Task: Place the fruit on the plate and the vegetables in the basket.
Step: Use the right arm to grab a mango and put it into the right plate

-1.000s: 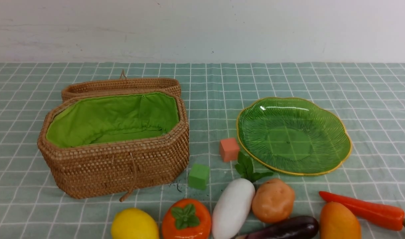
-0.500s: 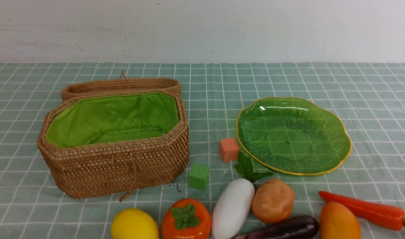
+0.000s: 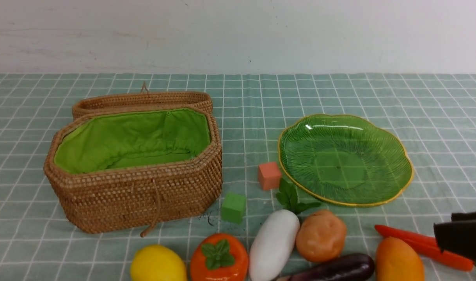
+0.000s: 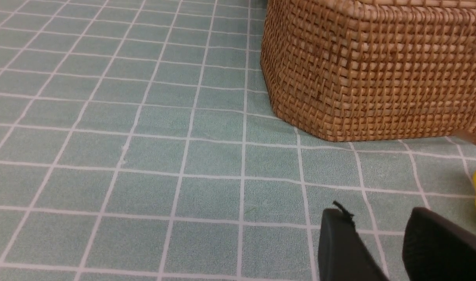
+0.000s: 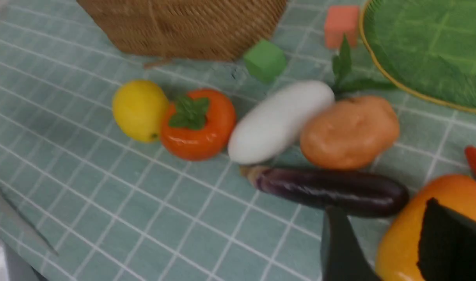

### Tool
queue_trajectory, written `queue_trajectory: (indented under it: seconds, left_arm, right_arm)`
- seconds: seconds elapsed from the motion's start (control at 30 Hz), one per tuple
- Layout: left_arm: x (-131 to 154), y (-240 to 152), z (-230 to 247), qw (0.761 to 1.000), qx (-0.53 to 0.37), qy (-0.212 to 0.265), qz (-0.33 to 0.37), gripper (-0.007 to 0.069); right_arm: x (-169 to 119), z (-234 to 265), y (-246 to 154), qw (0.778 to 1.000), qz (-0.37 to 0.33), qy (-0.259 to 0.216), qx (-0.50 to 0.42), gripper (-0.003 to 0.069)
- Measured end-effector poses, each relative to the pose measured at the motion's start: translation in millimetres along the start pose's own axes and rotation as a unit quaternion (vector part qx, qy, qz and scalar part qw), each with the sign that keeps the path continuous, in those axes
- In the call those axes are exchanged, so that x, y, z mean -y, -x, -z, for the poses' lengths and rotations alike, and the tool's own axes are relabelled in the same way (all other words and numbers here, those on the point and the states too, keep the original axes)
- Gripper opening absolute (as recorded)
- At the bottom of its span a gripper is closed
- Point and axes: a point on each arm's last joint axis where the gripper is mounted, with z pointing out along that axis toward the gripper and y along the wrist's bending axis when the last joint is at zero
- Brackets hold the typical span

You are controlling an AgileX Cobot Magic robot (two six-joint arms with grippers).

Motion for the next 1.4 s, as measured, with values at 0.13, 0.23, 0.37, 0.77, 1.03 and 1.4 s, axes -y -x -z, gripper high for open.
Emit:
queue_trajectory:
  seconds: [0.13, 0.23, 0.37, 0.77, 1.03, 1.4]
  left_arm:
    - [0.0, 0.0, 0.0, 1.000, 0.000, 0.000, 0.000, 0.0239]
    - [0.0, 0.0, 0.0, 1.000, 0.000, 0.000, 0.000, 0.0239]
    - [0.0, 0.0, 0.0, 1.000, 0.000, 0.000, 0.000, 0.0239]
    - [0.0, 0.0, 0.0, 1.000, 0.000, 0.000, 0.000, 0.0239]
    - [0.0, 0.0, 0.0, 1.000, 0.000, 0.000, 0.000, 0.0239]
    - [0.0, 0.0, 0.0, 1.000, 0.000, 0.000, 0.000, 0.0239]
  right_arm:
    - [2.0, -9.0, -10.3, 0.996, -0.003, -0.033, -0.077, 0.0437]
    - [5.8, -20.0, -15.8, 0.988, -0.019, -0.071, -0.134, 0.0542]
    - [11.4, -36.6, -12.3, 0.979, -0.098, -0.110, -0.137, 0.0628]
    - [51.2, -121.6, -10.0, 0.922, -0.303, -0.193, -0.144, 0.0642]
    - [66.1, -153.4, -24.4, 0.905, -0.310, -0.219, -0.193, 0.0610]
    - [68.7, -159.8, -22.7, 0.912, -0.286, -0.216, -0.199, 0.0559]
